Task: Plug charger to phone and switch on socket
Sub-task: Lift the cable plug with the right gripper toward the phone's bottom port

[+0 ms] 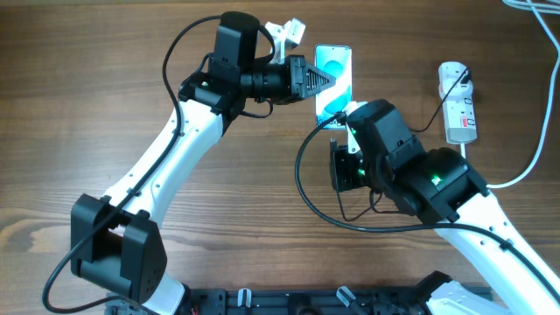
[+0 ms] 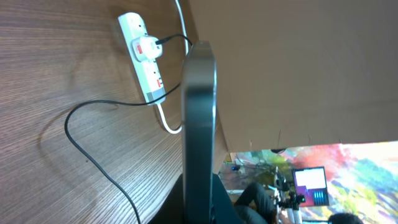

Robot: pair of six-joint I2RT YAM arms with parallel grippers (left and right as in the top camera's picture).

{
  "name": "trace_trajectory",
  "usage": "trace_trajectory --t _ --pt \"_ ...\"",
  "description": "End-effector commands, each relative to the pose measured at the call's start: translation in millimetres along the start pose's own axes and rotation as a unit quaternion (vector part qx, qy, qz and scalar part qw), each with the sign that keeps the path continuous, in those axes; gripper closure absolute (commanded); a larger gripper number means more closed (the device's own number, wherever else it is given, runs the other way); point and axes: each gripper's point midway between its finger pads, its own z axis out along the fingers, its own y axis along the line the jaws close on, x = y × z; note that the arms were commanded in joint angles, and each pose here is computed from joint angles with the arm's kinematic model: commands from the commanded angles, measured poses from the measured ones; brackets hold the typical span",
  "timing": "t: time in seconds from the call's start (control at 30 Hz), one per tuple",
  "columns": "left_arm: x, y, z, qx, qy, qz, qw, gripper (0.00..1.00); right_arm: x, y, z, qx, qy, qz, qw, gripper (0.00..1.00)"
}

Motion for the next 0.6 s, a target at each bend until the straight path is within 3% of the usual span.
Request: trace_trajectory --t 0.0,0.57 --pt "1.2 -19.6 -7.1 0.026 0.005 0.039 0.999 0.96 -9.3 6.3 -9.6 -0.012 -0.023 0.006 1.000 0.96" --pt "3.7 -22.4 -7.4 0.034 0.013 0.022 0.999 0.96 -13.5 -3.0 -9.7 0.010 -0.034 0.041 0.999 0.96"
